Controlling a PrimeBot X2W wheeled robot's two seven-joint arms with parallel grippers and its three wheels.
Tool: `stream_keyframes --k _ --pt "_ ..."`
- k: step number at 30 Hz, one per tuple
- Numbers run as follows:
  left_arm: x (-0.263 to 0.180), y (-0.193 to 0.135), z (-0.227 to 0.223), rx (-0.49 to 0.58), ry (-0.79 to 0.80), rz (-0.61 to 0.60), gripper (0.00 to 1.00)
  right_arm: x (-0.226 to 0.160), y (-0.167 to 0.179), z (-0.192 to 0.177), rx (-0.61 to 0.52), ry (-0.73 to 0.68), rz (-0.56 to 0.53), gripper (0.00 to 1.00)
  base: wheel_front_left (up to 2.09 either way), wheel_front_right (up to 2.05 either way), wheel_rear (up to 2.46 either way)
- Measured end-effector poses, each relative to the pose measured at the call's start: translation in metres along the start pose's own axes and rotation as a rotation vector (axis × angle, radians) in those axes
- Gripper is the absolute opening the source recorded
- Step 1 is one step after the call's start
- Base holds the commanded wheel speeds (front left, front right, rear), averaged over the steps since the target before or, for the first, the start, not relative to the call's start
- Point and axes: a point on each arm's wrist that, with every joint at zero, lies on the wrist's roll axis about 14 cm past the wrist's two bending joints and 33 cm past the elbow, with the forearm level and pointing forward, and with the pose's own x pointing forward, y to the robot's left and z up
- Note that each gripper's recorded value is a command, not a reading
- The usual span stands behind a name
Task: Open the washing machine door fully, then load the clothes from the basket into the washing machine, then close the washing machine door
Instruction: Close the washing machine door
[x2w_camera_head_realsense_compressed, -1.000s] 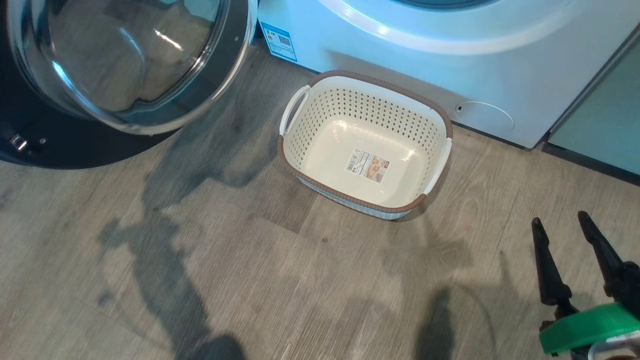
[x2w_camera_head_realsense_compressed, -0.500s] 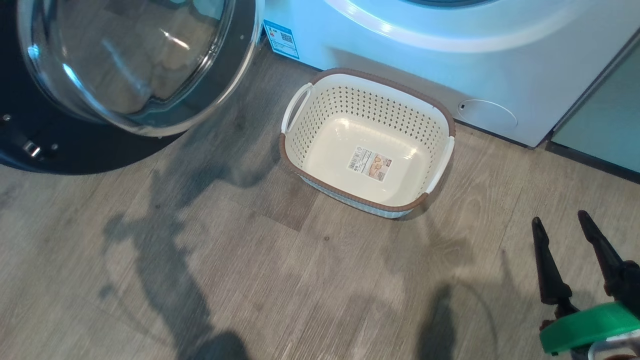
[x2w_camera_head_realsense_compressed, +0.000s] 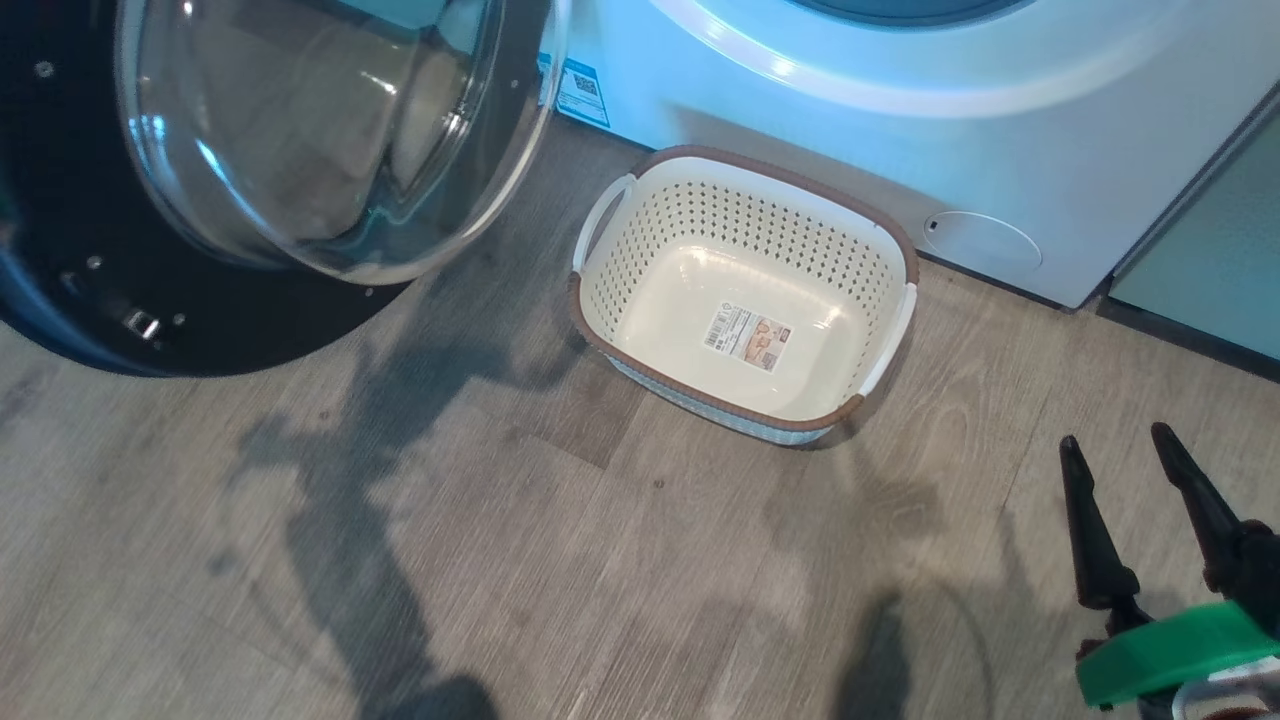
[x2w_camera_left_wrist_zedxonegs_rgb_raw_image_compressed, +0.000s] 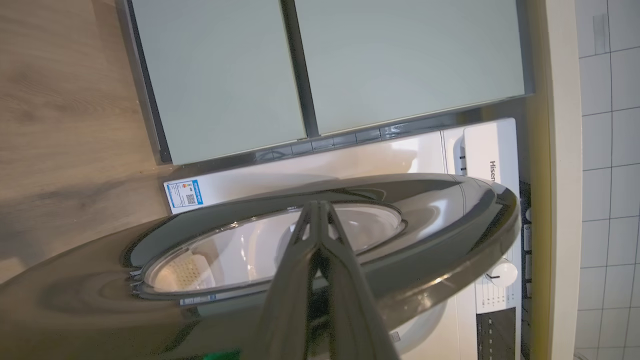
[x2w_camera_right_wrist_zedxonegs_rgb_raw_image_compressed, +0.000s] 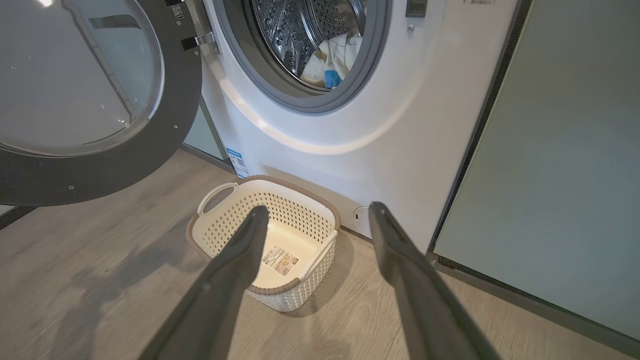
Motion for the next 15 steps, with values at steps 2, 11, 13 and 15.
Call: stream_keyframes --k 2,11,13,15 --pt "0.000 -0.004 -0.006 -0.007 0.039 -0.017 0.00 0.002 0.002 0.001 0.000 -0.002 0.006 1.00 0.00 0.00 0.00" --pt "0.004 -0.027 -0.039 0.002 0.172 -0.103 0.00 0.005 0.006 0.002 0.006 -0.015 0.015 1.00 0.00 0.00 0.00" --pt "0.005 -0.032 -0.046 0.011 0.200 -0.118 0.00 0.005 0.007 0.004 0.008 -0.027 0.014 1.00 0.00 0.00 0.00" --pt "0.005 -0.038 -0.053 0.020 0.228 -0.138 0.00 0.005 0.007 0.006 0.008 -0.037 0.012 1.00 0.00 0.00 0.00"
